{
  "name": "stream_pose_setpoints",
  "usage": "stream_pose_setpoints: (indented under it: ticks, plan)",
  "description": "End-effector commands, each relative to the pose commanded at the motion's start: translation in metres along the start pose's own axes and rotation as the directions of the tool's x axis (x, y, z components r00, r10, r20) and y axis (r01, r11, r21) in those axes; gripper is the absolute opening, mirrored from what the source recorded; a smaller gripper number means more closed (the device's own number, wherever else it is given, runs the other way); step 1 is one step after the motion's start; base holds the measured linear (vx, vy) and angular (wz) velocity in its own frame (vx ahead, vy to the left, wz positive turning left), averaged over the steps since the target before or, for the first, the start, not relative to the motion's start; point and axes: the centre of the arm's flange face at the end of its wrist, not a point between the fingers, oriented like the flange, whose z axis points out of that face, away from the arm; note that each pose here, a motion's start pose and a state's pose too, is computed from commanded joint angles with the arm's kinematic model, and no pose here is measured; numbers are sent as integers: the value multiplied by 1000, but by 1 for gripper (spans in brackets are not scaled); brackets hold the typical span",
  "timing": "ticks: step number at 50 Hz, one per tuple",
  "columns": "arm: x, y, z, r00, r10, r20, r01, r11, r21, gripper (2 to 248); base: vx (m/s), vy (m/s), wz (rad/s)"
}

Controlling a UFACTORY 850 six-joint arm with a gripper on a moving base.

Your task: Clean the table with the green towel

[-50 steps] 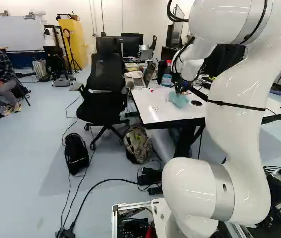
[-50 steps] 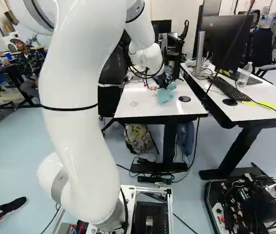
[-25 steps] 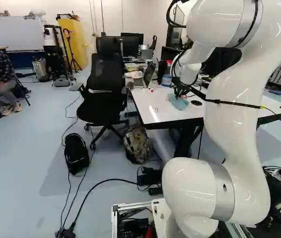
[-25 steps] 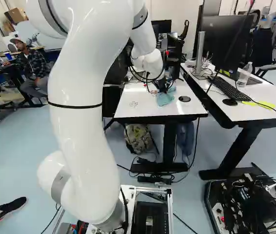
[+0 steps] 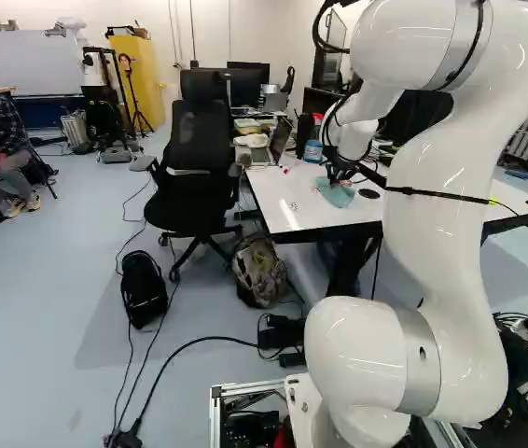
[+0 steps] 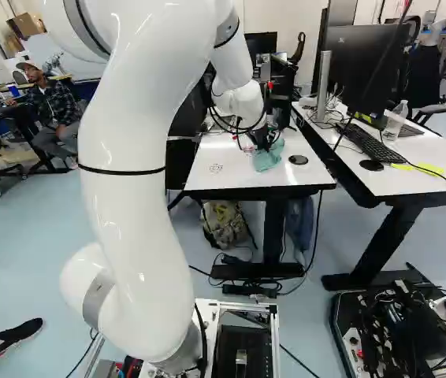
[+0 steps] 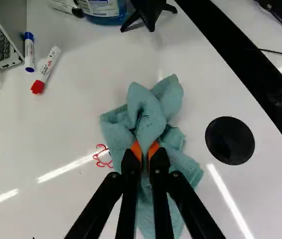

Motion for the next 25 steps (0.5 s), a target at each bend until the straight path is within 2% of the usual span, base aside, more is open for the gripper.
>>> stream_pose_setpoints:
  ticks: [25]
  plan:
    - [-4, 0, 0, 999, 0, 39, 0, 1000, 0, 36, 0, 0, 0]
